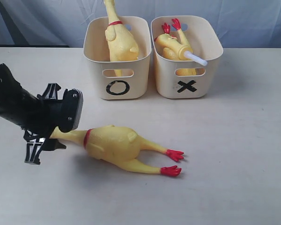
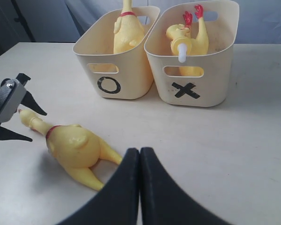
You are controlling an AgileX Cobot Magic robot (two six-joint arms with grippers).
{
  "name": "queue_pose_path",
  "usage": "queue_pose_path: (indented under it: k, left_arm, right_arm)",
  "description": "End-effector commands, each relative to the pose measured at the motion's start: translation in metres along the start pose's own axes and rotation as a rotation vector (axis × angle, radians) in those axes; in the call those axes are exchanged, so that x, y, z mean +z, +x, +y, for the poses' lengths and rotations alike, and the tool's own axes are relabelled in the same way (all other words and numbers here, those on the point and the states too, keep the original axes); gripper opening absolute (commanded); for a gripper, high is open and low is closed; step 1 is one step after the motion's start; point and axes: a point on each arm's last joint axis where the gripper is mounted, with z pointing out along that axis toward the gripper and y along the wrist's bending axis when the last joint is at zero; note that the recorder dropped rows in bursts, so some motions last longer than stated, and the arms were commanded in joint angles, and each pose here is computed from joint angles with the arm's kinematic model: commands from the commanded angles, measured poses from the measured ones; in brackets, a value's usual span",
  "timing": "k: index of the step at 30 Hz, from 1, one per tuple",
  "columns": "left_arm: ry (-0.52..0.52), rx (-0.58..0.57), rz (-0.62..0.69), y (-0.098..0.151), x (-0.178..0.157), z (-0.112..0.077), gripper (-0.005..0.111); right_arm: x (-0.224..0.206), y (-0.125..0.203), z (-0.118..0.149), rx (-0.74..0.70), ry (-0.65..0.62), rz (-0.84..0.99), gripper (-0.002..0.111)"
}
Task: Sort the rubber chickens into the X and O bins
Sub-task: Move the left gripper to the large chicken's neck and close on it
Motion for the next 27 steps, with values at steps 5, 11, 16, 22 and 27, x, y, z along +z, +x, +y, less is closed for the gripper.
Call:
queue_pose_path:
  k: [5,11,16,22,27]
  left_arm:
    - [0.014,-0.001,0.022,0.003,0.021,0.0,0.06]
    - [0.011,-0.014,0.024,0.004,0.025,0.0,0.052]
    - [0.017,-0.014,0.023,0.004,0.025,0.0,0.048]
    - [0.017,-0.012,0.023,0.004,0.025,0.0,0.039]
    - [0.017,-0.012,0.023,0.004,0.025,0.0,0.019]
  right_arm:
    - [0.0,0.0,0.0,-0.004,0.003,-0.01,-0.001]
    - [0.0,0.0,0.0,-0.004,0.003,-0.01,-0.001]
    - [0.0,0.0,0.0,-0.004,0.003,-0.01,-0.001]
    - [0.0,0.0,0.0,-0.004,0.003,-0.01,-0.001]
    - [0.0,0.0,0.0,-0.004,0.003,-0.01,-0.001]
